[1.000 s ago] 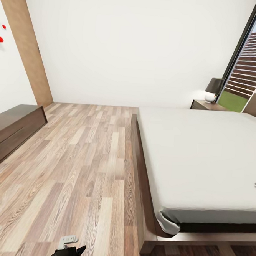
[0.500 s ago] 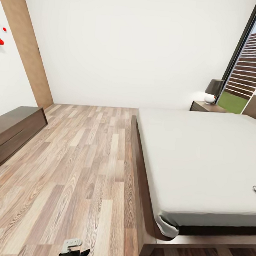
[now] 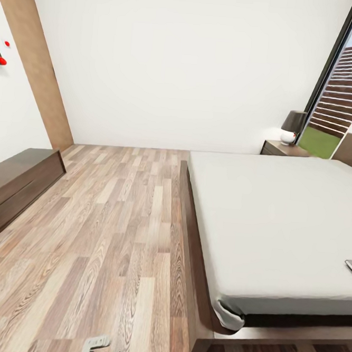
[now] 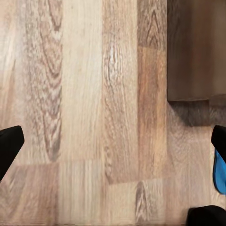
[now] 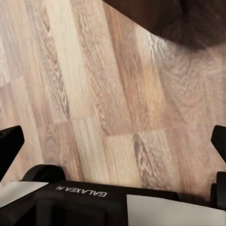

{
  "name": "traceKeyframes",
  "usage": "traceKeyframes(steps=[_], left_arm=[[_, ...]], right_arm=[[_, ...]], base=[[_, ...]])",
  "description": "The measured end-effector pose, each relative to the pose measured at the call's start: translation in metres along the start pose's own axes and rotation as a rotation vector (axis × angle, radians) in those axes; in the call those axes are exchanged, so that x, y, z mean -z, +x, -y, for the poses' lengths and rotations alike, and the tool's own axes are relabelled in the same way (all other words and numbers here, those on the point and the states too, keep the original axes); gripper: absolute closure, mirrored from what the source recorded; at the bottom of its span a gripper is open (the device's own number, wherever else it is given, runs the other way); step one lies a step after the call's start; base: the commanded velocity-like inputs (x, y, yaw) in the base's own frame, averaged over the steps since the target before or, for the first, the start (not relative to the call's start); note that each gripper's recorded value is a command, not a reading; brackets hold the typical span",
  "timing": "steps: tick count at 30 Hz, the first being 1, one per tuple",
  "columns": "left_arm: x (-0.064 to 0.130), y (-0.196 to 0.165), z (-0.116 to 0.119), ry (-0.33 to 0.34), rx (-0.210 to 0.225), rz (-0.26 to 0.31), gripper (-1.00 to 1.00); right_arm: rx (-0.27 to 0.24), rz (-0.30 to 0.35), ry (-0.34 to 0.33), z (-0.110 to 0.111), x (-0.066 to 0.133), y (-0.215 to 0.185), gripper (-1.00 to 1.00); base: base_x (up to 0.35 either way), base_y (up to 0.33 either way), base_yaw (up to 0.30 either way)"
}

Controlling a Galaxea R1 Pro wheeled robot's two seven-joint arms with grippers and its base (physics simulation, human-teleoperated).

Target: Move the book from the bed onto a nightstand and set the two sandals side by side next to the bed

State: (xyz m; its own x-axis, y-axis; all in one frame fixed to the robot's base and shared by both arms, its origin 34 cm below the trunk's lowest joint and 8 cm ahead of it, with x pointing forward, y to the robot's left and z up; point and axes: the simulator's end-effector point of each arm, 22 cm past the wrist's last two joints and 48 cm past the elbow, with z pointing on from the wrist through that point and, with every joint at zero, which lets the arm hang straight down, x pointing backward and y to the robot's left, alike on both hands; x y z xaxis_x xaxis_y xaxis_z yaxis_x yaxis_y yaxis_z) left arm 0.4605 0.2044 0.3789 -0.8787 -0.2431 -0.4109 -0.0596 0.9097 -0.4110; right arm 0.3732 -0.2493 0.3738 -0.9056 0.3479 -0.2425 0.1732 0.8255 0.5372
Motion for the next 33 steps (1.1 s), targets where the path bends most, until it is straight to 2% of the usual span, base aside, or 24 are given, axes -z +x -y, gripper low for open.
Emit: traceKeyframes(steps=[7, 19, 33], left_arm=[[0.014, 0.008, 0.002, -0.008, 0.007, -0.021, -1.0], [0.014, 0.009, 0.0, -0.01, 0.008, -0.022, -1.0], [0.013, 0.011, 0.002, -0.008, 0.008, -0.026, -1.0]], right_arm=[[-0.001, 0.001, -0.002, -0.008, 0.011, -0.005, -1.0], [-0.003, 0.001, 0.001, -0.007, 0.011, -0.005, -1.0], [-0.002, -0.003, 0.002, -0.007, 0.011, -0.004, -1.0]], base=[[0.0, 0.0, 0.0], [0.0, 0.0, -0.007], [0.0, 0.0, -0.253]])
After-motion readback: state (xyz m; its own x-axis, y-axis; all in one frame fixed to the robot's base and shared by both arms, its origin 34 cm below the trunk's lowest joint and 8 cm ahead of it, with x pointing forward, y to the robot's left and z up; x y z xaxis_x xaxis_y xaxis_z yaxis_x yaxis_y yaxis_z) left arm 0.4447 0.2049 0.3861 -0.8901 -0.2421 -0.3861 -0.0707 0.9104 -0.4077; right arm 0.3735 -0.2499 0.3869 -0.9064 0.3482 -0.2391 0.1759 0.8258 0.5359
